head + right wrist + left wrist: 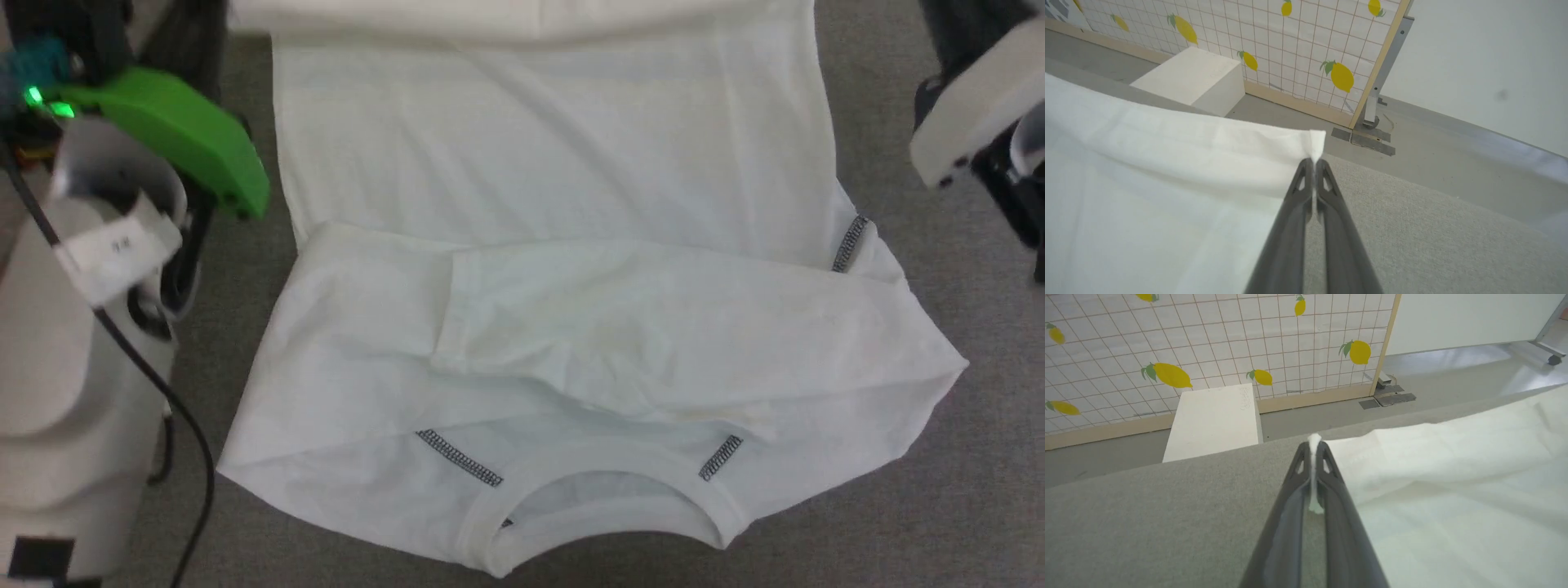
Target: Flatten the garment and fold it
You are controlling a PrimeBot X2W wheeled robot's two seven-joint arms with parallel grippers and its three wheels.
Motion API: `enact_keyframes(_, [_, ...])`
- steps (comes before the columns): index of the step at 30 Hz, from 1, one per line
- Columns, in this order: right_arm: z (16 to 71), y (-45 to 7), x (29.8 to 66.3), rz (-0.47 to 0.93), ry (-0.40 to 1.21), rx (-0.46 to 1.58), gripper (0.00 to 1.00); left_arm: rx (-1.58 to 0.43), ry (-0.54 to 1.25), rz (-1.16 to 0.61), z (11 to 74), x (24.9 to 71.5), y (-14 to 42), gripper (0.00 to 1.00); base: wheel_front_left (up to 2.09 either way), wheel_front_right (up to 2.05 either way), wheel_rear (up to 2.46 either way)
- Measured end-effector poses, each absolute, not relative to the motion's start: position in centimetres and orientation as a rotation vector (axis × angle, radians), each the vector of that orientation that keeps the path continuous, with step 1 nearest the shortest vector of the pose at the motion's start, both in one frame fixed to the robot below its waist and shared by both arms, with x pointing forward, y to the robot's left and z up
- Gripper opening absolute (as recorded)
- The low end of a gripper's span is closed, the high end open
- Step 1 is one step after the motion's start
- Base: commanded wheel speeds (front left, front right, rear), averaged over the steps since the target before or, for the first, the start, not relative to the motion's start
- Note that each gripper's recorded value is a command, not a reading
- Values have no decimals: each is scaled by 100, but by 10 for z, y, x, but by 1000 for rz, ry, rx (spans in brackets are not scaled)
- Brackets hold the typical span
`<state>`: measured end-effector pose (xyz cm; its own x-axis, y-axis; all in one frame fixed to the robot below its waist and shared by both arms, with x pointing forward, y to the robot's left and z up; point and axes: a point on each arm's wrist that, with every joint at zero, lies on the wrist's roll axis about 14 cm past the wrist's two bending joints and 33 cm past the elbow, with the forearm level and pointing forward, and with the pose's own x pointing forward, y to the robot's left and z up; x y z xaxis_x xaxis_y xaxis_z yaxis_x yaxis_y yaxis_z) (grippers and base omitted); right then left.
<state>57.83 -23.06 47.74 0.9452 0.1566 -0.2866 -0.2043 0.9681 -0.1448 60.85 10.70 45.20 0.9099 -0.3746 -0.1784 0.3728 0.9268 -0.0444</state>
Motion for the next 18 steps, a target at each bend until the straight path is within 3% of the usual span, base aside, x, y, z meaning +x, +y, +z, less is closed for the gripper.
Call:
enact_keyframes(9, [473, -246, 466, 136, 361, -89, 0, -187, 439, -424, 428, 467, 105, 0, 0, 0, 0])
enact_keyframes(18, [453, -252, 392, 30, 433, 51, 0, -308, 546, -401, 423, 392, 110, 0, 0, 0, 0])
